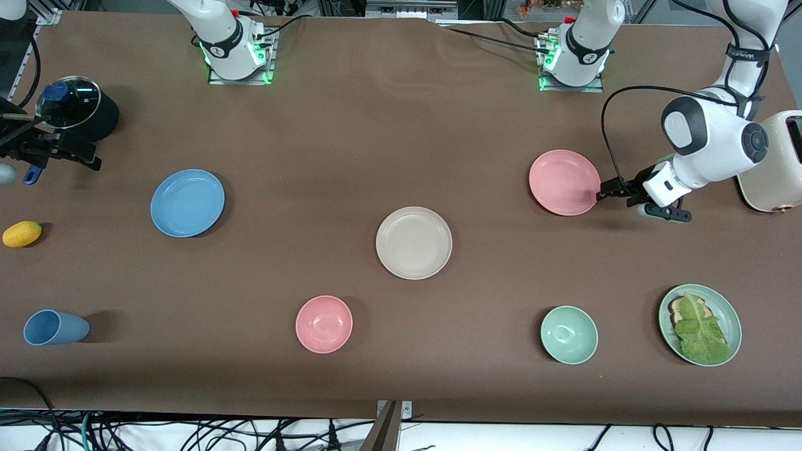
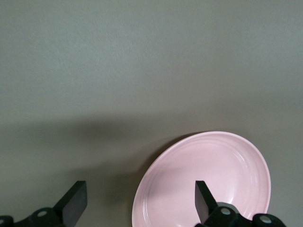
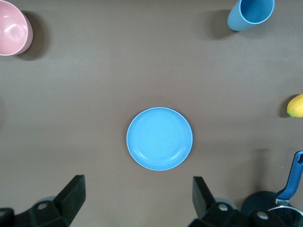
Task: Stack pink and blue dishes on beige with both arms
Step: 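Move the left gripper over to the rim of the pink plate, then lower the left gripper and pinch the pink plate rim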
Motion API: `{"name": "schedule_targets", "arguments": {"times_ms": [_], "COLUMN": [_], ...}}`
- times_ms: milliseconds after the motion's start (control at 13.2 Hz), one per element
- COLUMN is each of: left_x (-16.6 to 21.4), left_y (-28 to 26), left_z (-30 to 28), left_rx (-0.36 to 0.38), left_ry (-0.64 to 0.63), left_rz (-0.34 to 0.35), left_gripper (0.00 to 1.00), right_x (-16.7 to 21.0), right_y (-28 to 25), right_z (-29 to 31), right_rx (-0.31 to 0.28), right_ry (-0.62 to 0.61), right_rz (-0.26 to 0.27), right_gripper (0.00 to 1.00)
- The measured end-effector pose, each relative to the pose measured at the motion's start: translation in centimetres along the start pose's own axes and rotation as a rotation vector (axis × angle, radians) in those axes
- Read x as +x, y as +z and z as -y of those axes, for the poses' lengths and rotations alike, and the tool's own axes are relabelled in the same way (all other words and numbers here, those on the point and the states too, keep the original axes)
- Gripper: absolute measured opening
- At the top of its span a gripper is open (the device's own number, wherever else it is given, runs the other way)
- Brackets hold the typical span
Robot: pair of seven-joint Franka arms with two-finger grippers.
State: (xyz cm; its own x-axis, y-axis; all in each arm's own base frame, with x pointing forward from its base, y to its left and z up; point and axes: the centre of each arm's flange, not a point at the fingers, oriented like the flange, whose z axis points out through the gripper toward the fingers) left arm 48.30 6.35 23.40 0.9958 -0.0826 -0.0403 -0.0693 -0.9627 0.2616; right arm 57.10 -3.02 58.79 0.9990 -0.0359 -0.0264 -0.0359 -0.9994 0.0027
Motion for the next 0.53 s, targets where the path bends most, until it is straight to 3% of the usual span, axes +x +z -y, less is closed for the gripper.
{"name": "schedule_targets", "arguments": {"times_ms": [228, 532], "left_x": [-0.9, -2.2], "left_y": [1.2, 2.9], "left_z": [0.2, 0.7], "left_rx": [-0.048, -0.052], "left_ry": [0.042, 0.05], "left_rz": [-0.013, -0.026], "left_gripper": [1.0, 1.0], "right_x": [0.0, 0.0], "right_y": [0.0, 0.0], "right_z": [0.0, 0.0], "right_rx": [0.0, 0.0], "right_ry": [0.0, 0.0], "right_rz": [0.0, 0.0], "right_gripper": [1.0, 1.0]}}
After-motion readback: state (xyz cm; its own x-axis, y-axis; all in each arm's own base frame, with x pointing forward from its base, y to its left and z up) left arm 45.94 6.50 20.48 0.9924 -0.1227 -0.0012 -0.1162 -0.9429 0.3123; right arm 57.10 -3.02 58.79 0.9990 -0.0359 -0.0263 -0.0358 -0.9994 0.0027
